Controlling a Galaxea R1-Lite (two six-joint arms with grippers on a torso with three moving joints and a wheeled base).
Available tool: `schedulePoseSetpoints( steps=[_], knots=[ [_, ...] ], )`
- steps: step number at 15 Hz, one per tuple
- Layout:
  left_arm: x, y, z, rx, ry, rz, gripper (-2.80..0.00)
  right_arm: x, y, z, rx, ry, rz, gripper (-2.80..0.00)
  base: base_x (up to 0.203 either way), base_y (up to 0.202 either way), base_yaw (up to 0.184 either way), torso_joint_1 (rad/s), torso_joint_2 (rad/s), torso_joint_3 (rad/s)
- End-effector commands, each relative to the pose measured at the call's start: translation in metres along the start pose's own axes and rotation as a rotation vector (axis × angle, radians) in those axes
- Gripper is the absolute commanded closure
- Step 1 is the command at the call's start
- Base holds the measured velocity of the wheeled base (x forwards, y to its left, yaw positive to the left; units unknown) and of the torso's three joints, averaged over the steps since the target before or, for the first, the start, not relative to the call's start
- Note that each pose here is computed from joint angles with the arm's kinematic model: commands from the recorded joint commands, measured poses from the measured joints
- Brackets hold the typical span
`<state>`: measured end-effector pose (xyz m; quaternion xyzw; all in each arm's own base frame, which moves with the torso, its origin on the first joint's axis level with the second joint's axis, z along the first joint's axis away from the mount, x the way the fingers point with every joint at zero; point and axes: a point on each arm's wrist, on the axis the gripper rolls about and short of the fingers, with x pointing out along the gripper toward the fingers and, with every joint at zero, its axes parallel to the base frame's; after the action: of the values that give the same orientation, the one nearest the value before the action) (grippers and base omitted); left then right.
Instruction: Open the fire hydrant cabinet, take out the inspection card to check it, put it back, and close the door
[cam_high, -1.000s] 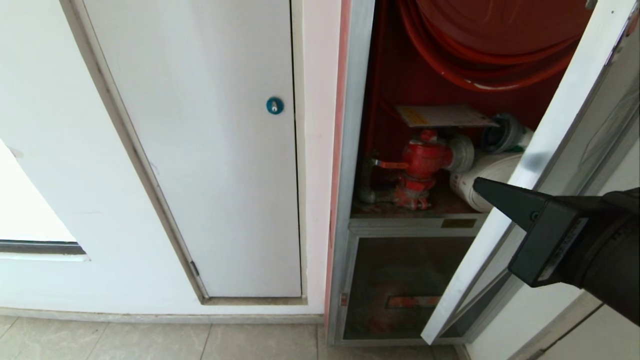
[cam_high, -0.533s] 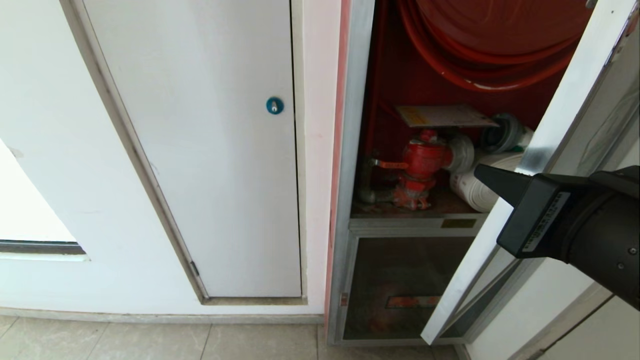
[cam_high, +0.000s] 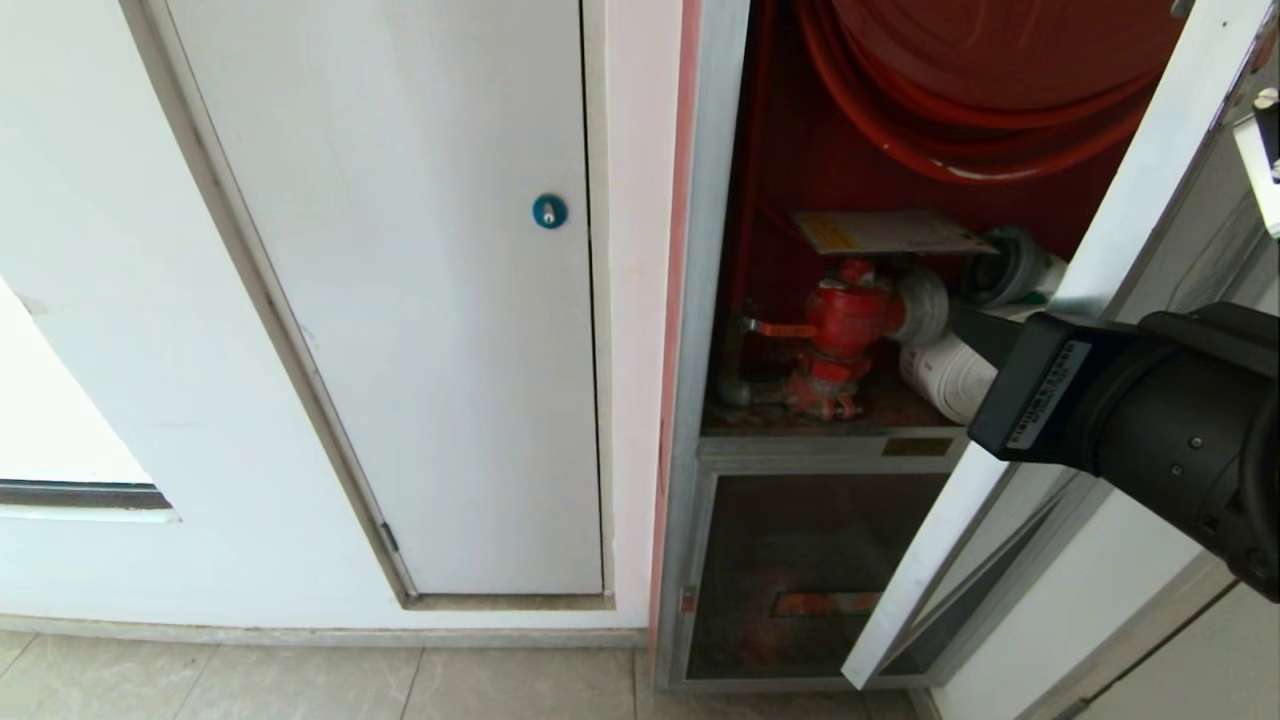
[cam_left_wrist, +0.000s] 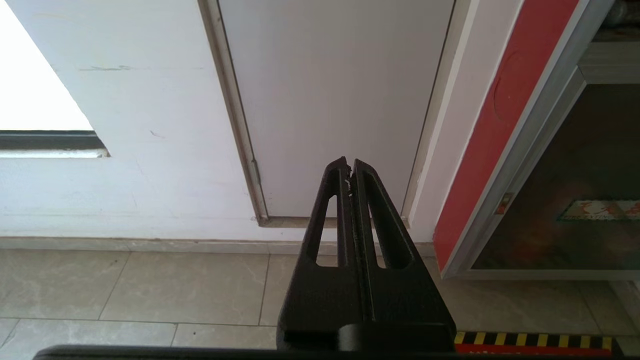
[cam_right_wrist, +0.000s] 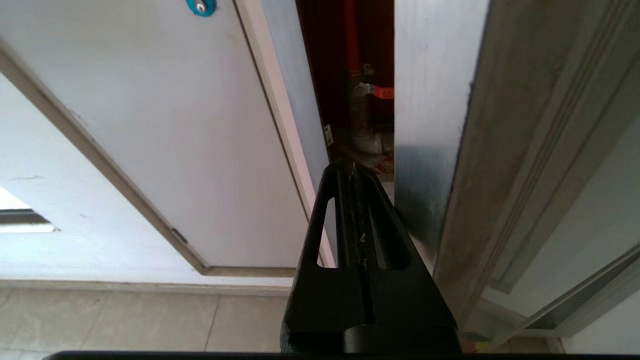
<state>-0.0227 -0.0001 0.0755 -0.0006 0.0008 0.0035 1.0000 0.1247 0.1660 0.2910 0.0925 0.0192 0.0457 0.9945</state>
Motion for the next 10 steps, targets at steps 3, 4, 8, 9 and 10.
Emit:
schedulePoseSetpoints(
  steps=[3,4,8,9,10],
  knots=[
    [0.000,0.000,0.000,0.000,0.001,0.001,0.00,0.006,0.000,0.001,0.002,-0.006,-0.029,0.00,0.000,0.000,0.000,0.000,0.00,0.000],
    [0.000,0.000,0.000,0.000,0.001,0.001,0.00,0.006,0.000,0.001,0.001,-0.005,-0.033,0.00,0.000,0.000,0.000,0.000,0.00,0.000],
    [0.000,0.000,0.000,0.000,0.001,0.001,0.00,0.012,-0.007,0.002,0.000,-0.012,-0.076,0.00,0.000,0.000,0.000,0.000,0.00,0.000],
    [0.000,0.000,0.000,0.000,0.001,0.001,0.00,0.013,-0.009,0.002,0.000,-0.013,-0.083,0.00,0.000,0.000,0.000,0.000,0.00,0.000],
    [0.000,0.000,0.000,0.000,0.001,0.001,0.00,0.013,-0.011,0.002,0.000,-0.014,-0.087,0.00,0.000,0.000,0.000,0.000,0.00,0.000]
  ],
)
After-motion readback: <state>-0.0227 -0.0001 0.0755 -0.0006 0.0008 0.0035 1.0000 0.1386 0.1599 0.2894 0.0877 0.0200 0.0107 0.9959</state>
